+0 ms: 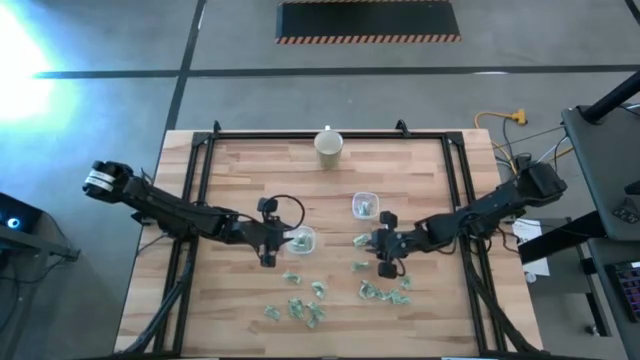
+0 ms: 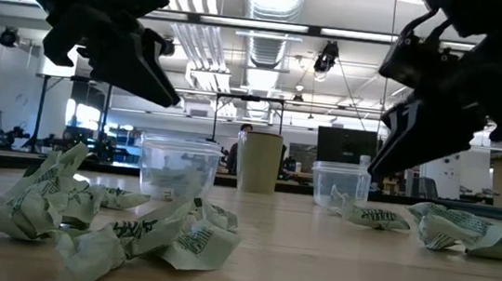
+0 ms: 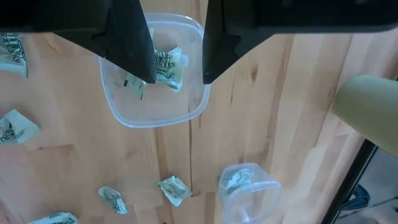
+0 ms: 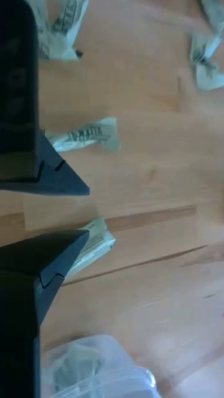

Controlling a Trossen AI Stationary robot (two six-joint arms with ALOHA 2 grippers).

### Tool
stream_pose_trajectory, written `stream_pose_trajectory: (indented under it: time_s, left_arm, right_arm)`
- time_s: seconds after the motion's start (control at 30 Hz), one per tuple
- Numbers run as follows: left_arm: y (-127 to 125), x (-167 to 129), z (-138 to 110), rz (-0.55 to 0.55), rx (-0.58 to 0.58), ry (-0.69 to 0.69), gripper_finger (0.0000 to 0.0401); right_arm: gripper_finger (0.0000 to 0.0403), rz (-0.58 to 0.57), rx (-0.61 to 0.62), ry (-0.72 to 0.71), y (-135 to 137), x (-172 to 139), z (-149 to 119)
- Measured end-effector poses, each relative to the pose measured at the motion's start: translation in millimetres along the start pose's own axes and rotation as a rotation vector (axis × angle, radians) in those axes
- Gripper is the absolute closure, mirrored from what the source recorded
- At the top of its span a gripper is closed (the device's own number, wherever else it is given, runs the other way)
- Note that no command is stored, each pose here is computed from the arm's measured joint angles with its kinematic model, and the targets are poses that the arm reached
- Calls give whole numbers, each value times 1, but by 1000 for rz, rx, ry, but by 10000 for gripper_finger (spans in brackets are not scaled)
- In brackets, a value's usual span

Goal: Pick and place Stevia / Truvia into bins
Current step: Put the green stevia packet into the right transparent container

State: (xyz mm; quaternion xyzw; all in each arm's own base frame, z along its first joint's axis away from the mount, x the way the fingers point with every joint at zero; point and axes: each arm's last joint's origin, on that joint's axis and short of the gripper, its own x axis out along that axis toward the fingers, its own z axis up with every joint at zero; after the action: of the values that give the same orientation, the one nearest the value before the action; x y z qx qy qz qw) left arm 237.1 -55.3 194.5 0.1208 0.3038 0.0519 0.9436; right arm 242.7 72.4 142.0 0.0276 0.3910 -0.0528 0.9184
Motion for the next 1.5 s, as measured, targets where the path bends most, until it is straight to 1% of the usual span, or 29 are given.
stream_pose_trajectory:
  time_s: [0.2, 0.37, 0.67, 0.87, 1.03, 1.2, 1.33, 1.5]
  left_arm:
    - [0, 0, -1, 0, 5, 13, 287]
    - [0, 0, -2, -1, 7, 17, 287]
    - [1, -2, -1, 0, 3, 11, 287]
    - [1, -3, -1, 0, 2, 13, 287]
    - [1, -2, -2, -1, 4, 17, 287]
    - [1, -2, -2, -1, 4, 17, 287]
    - [1, -3, -2, -1, 4, 17, 287]
    - [1, -3, -2, -1, -12, 17, 287]
  right_arm:
    - [277, -44, -5, 22, -1, 7, -5]
    - [259, -116, -19, 36, -2, 14, -10]
    - [247, -160, -22, 78, -5, 26, -18]
    - [246, -190, 31, 89, -10, 31, -20]
    - [259, -191, 45, 99, -10, 34, -21]
    - [284, -172, 93, 109, -9, 35, -22]
    - [315, -152, 104, 118, -9, 35, -22]
    - [365, -127, 104, 129, -8, 35, -23]
